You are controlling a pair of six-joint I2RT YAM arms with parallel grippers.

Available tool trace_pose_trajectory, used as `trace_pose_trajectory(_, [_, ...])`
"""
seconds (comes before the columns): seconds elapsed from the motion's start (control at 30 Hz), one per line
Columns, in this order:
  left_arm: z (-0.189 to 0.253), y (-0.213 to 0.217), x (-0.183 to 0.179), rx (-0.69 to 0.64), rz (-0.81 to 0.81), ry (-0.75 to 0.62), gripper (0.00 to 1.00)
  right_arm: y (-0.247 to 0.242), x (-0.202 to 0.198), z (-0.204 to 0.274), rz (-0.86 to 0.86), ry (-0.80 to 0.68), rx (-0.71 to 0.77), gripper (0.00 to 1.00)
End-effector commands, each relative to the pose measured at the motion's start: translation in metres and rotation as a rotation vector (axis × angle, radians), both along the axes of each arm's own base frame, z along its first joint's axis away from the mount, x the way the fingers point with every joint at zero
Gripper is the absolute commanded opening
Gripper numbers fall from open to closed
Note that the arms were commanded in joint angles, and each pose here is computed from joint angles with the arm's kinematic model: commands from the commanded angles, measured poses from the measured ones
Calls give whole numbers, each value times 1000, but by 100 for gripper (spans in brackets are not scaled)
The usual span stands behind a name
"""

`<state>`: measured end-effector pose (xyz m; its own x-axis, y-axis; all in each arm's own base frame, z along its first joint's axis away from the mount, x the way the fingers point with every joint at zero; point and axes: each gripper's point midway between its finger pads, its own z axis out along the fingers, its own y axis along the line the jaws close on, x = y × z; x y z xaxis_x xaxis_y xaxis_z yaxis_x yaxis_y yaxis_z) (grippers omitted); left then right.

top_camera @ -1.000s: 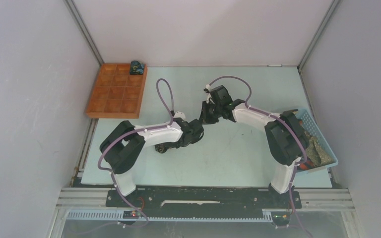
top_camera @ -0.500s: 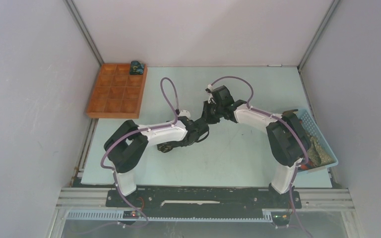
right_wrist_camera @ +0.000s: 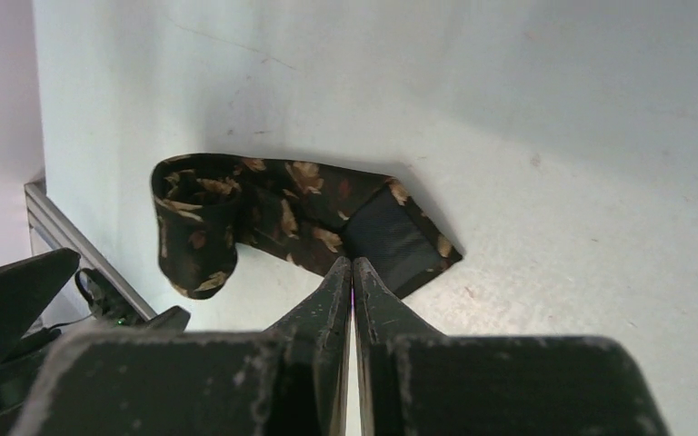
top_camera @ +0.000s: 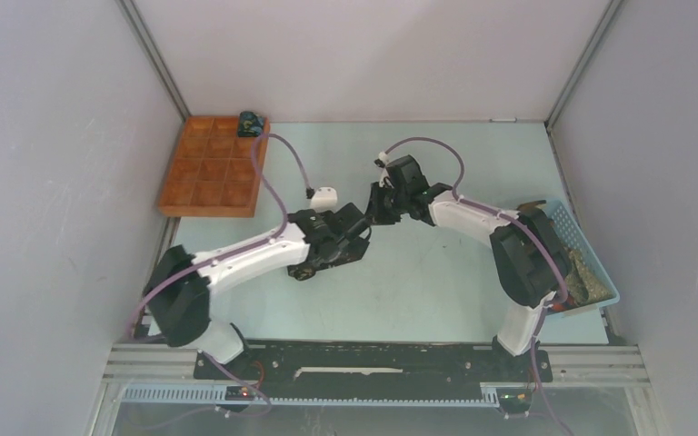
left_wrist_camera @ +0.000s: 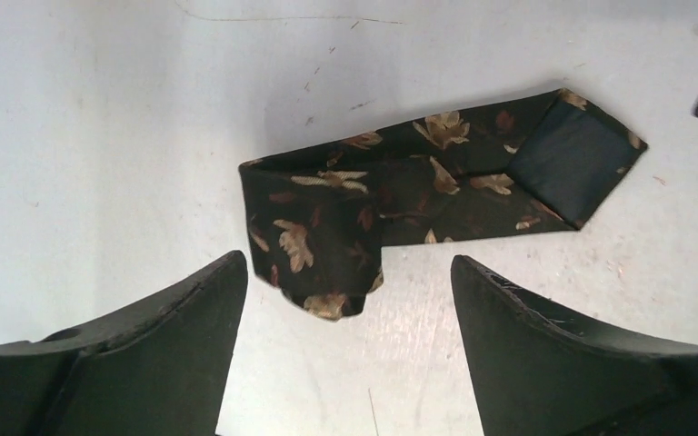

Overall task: Roll the ties
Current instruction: Roll the tie at the center of the board.

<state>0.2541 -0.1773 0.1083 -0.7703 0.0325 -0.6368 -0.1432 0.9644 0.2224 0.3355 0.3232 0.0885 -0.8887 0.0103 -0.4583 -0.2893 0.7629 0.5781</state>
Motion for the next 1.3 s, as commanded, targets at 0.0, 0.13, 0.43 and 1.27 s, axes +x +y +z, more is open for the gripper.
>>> trace_pose_trajectory(0.0, [25, 10, -12, -98, -24, -62, 90, 29, -9, 48, 74, -117, 109, 7])
trace_pose_trajectory(0.13, [34, 28, -21, -205, -24, -138, 89, 55, -27, 56, 134, -106, 155, 7])
trace_pose_trajectory(0.43, [2, 65, -31, -511, 15, -196, 90, 120, -67, 62, 276, -58, 210, 7])
trace_pose_trajectory(1.27, [-43, 67, -24, -748, 58, -130, 90, 131, -78, -15, 277, 50, 29, 6])
